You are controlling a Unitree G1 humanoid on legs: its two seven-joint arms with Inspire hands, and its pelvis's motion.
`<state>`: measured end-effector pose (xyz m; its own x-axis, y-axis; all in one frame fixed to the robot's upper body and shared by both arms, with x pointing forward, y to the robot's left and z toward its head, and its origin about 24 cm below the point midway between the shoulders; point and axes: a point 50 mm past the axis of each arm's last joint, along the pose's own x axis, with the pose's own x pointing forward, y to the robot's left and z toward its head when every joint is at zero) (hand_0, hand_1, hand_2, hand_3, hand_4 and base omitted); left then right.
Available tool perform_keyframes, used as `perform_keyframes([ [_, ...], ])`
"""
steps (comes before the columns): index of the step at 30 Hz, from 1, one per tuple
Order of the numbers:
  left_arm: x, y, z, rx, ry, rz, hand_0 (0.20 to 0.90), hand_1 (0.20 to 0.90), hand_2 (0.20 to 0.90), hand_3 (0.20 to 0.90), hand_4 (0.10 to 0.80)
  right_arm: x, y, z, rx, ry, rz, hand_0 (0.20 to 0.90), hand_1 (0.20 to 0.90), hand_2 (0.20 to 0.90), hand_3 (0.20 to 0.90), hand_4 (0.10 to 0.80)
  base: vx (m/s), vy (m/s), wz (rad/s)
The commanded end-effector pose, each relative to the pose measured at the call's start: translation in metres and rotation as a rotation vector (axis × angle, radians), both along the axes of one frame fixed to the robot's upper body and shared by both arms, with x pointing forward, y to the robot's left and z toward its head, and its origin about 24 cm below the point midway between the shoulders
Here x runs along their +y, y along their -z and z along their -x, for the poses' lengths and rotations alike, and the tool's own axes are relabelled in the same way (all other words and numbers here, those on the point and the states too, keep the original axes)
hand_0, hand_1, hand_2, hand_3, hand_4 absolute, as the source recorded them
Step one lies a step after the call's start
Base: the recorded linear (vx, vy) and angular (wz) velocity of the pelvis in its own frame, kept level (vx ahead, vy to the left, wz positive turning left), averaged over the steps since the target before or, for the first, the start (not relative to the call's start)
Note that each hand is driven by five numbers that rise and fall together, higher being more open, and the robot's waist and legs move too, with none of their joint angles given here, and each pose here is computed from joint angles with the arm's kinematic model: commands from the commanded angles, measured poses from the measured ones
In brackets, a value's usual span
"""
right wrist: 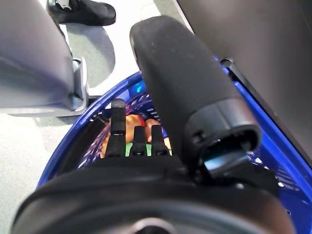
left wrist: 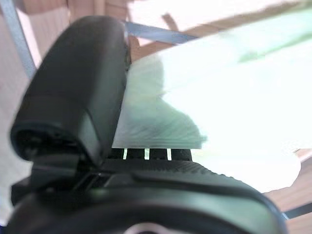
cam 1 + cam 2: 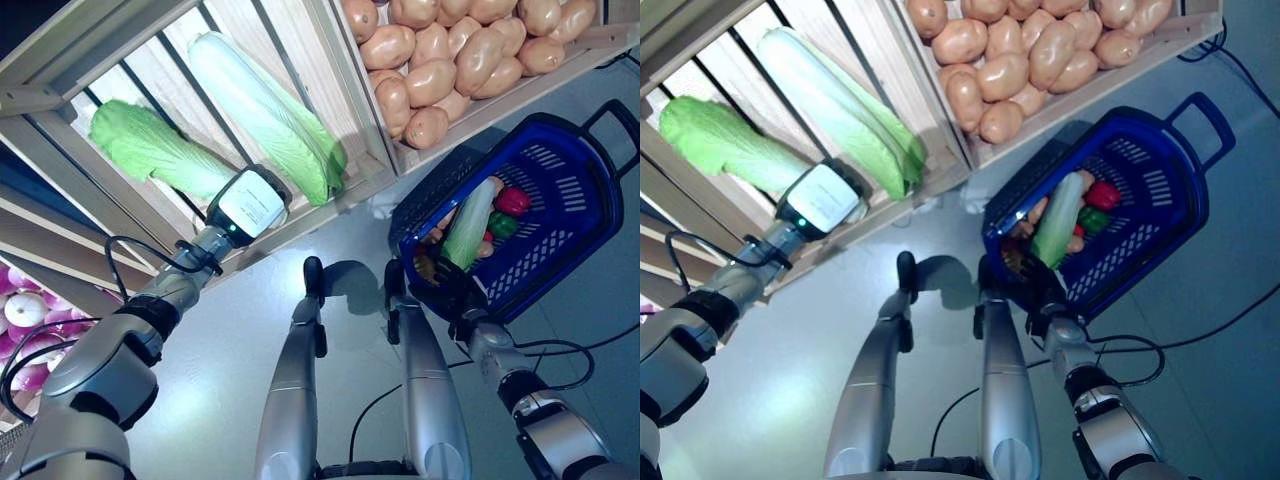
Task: Put vegetables into the basket
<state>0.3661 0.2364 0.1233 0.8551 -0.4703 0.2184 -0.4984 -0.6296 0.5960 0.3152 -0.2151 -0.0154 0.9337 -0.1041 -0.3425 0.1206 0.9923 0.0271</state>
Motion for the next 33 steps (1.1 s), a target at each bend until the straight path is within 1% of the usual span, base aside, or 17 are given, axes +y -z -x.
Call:
perform_keyframes([
  [1, -0.012, -0.03, -0.003, -0.162, 0.092, 0.086, 0.3, 0.3, 0.3, 0.3, 0.4, -0.005, -0.004, 0.002, -0.027, 0.039, 0.007, 0.9, 0.9, 0.9, 0.9, 0.8, 0.0, 0.0, 0.0],
  [2, -0.012, -0.03, -0.003, -0.162, 0.092, 0.086, 0.3, 0.3, 0.3, 0.3, 0.4, -0.005, -0.004, 0.002, -0.027, 0.039, 0.007, 0.9, 0.9, 0.9, 0.9, 0.8, -0.028, -0.06, 0.0],
  [6, -0.023, -0.043, 0.0, -0.214, 0.204, 0.15, 0.3, 0.3, 0.3, 0.3, 0.4, -0.004, 0.0, 0.006, -0.024, 0.054, -0.015, 0.9, 0.9, 0.9, 0.9, 0.8, -0.018, -0.062, 0.01],
  [7, -0.03, -0.051, 0.0, -0.228, 0.239, 0.179, 0.3, 0.3, 0.3, 0.3, 0.4, -0.002, 0.001, 0.005, -0.025, 0.058, -0.021, 0.9, 0.9, 0.9, 0.9, 0.8, -0.01, -0.064, 0.02],
  [11, -0.04, -0.064, 0.004, -0.271, 0.318, 0.27, 0.3, 0.3, 0.3, 0.3, 0.4, 0.002, 0.003, 0.006, -0.021, 0.062, -0.045, 0.9, 0.9, 0.9, 0.9, 0.8, 0.001, -0.074, 0.0],
  [13, -0.046, -0.077, 0.009, -0.309, 0.381, 0.409, 0.3, 0.3, 0.3, 0.3, 0.4, 0.003, 0.014, 0.015, 0.02, 0.093, -0.084, 0.9, 0.9, 0.9, 0.9, 0.8, 0.032, -0.088, -0.03],
  [15, -0.05, -0.08, 0.013, -0.315, 0.409, 0.485, 0.3, 0.3, 0.3, 0.3, 0.4, 0.002, 0.02, 0.02, 0.048, 0.13, -0.116, 0.9, 0.9, 0.9, 0.9, 0.8, 0.043, -0.063, 0.0],
  [17, -0.054, -0.077, 0.017, -0.316, 0.429, 0.556, 0.3, 0.3, 0.3, 0.3, 0.4, 0.0, 0.031, 0.03, 0.089, 0.17, -0.139, 0.9, 0.9, 0.9, 0.9, 0.8, 0.067, -0.069, 0.06],
  [19, -0.06, -0.07, 0.024, -0.299, 0.48, 0.67, 0.3, 0.3, 0.3, 0.3, 0.4, -0.003, 0.045, 0.044, 0.142, 0.207, -0.155, 0.9, 0.9, 0.9, 0.9, 0.8, 0.108, -0.085, 0.0],
  [23, -0.067, -0.049, 0.038, -0.249, 0.511, 0.828, 0.3, 0.3, 0.3, 0.3, 0.4, -0.003, 0.064, 0.067, 0.213, 0.25, -0.177, 0.9, 0.9, 0.9, 0.9, 0.8, 0.132, -0.082, 0.12],
  [27, -0.071, -0.036, 0.053, -0.23, 0.524, 0.963, 0.3, 0.3, 0.3, 0.3, 0.4, -0.001, 0.077, 0.088, 0.246, 0.284, -0.195, 0.9, 0.9, 0.9, 0.9, 0.8, 0.109, -0.058, 0.08],
  [29, -0.069, -0.029, 0.061, -0.194, 0.511, 1.098, 0.3, 0.3, 0.3, 0.3, 0.4, 0.001, 0.085, 0.103, 0.276, 0.313, -0.196, 0.9, 0.9, 0.9, 0.9, 0.8, 0.119, -0.032, 0.16],
  [30, -0.068, -0.028, 0.062, -0.19, 0.514, 1.134, 0.3, 0.3, 0.3, 0.3, 0.4, 0.0, 0.086, 0.105, 0.279, 0.32, -0.197, 0.9, 0.9, 0.9, 0.9, 0.8, 0.136, -0.028, 0.13],
  [33, -0.068, -0.016, 0.076, -0.109, 0.503, 1.379, 0.3, 0.3, 0.3, 0.3, 0.4, -0.001, 0.099, 0.128, 0.333, 0.375, -0.208, 0.9, 0.9, 0.9, 0.9, 0.8, 0.16, -0.013, 0.05],
])
